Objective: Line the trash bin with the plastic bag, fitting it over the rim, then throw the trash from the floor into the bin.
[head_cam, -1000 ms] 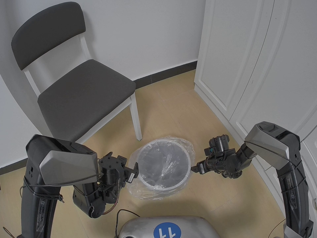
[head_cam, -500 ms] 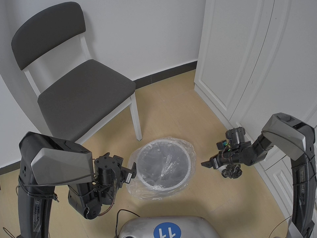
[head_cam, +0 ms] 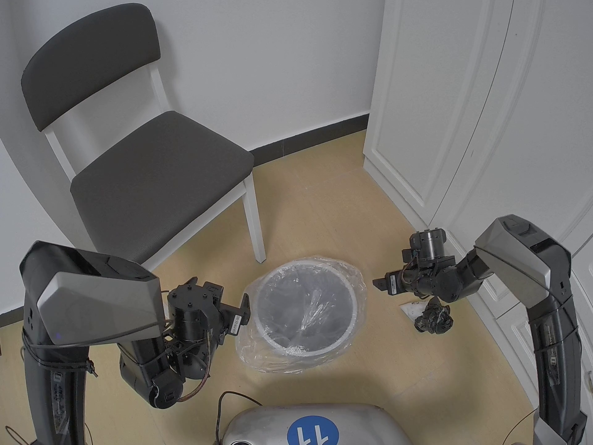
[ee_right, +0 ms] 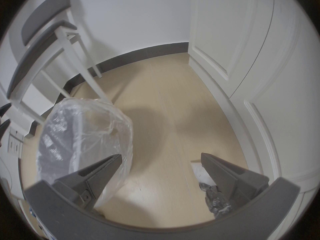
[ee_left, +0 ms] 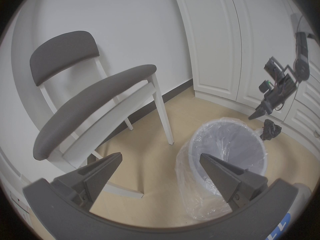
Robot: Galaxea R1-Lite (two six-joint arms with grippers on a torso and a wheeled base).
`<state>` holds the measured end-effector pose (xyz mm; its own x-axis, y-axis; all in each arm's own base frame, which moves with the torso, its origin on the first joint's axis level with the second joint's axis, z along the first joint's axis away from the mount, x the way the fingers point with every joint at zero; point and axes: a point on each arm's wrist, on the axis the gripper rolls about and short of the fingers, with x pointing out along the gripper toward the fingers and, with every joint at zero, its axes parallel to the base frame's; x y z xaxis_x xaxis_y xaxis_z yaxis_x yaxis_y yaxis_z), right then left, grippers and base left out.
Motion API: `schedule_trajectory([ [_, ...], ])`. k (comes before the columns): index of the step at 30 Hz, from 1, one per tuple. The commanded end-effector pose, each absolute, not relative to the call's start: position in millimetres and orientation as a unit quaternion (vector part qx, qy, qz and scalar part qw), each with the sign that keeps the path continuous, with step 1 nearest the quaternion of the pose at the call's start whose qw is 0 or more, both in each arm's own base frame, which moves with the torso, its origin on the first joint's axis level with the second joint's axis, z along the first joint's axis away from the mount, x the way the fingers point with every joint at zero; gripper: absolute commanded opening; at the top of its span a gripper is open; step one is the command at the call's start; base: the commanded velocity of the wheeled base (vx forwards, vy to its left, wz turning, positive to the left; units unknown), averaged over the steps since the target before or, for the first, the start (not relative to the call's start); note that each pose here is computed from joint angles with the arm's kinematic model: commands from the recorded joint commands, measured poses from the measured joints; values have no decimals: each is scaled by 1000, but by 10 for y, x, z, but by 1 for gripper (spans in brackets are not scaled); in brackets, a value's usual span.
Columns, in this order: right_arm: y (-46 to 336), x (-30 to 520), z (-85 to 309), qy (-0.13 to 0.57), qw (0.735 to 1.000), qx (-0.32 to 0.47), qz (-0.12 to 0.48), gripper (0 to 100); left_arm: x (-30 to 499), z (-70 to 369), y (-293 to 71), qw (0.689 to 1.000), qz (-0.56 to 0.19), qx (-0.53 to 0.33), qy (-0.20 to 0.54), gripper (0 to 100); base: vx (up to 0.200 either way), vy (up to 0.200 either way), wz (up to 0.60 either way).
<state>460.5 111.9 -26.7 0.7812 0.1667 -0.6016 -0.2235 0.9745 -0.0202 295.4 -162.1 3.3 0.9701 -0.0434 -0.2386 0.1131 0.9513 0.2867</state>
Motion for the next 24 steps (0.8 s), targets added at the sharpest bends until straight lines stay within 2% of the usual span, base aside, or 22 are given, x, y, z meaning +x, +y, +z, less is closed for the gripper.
schedule_trajectory([
  [1, 1395, 4715, -660, 326, 941, -37, 89, 100, 2840, 277, -1604, 985, -41, 138, 94, 100, 0, 0, 0],
  [8, 1534, 4912, -791, 350, 935, -6, 58, 100, 2676, 472, -1667, 987, -58, 131, 74, 100, 0, 0, 0],
  [16, 1739, 5020, -859, 375, 925, 15, 56, 100, 2527, 688, -1595, 990, -50, 116, 56, 100, 0, 0, 0],
  [24, 1705, 5014, -866, 383, 922, 21, 54, 100, 2446, 833, -1545, 994, -49, 93, 41, 100, 0, 0, 0],
])
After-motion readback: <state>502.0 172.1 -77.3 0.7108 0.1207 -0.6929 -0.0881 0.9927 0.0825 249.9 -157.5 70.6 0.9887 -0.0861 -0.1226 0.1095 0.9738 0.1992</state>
